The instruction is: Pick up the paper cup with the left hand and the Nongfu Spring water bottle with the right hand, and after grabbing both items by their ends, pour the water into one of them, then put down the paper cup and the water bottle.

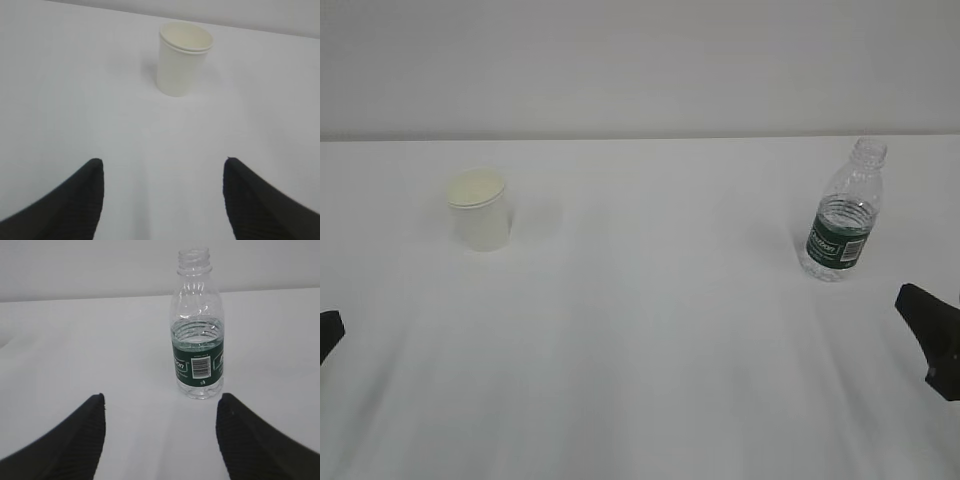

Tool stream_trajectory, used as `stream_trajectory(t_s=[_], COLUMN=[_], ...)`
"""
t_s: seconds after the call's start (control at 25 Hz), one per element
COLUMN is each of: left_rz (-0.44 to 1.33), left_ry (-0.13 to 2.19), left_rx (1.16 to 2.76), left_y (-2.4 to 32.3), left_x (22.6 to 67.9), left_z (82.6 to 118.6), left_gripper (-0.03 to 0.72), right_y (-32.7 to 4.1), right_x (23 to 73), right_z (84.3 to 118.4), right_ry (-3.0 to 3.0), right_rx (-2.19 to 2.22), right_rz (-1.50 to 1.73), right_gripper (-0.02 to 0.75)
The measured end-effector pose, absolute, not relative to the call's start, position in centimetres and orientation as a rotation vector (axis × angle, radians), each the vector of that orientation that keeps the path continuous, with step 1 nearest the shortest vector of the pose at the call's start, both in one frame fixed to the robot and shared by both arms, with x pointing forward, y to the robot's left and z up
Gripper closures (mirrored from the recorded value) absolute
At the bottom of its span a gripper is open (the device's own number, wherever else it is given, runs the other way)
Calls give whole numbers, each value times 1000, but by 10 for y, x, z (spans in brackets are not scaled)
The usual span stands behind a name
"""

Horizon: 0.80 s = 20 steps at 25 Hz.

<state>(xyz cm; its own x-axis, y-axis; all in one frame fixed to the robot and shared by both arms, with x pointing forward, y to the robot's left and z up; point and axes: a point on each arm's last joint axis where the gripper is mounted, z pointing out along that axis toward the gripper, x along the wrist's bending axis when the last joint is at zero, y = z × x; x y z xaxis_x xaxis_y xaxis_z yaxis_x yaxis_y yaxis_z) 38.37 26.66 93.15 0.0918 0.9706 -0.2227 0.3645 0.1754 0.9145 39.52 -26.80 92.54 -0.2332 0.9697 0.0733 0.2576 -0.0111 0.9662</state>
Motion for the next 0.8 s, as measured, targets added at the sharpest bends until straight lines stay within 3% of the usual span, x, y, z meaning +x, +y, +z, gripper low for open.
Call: stream_trajectory(t_s=[0.32, 0.8], left_rz=[784, 782], left_ry=[1464, 1423], left_rx=[1362, 1557], left_y=[267, 257], left_x=[387, 403], left_z=[927, 885], left_gripper=[152, 152], right_y=[-271, -273], right_x=[401, 402], right_z=[914, 893], right_ry=[1538, 1677], right_rx=[1374, 1346], right_rz=[1265, 1093], right_gripper=[219, 217])
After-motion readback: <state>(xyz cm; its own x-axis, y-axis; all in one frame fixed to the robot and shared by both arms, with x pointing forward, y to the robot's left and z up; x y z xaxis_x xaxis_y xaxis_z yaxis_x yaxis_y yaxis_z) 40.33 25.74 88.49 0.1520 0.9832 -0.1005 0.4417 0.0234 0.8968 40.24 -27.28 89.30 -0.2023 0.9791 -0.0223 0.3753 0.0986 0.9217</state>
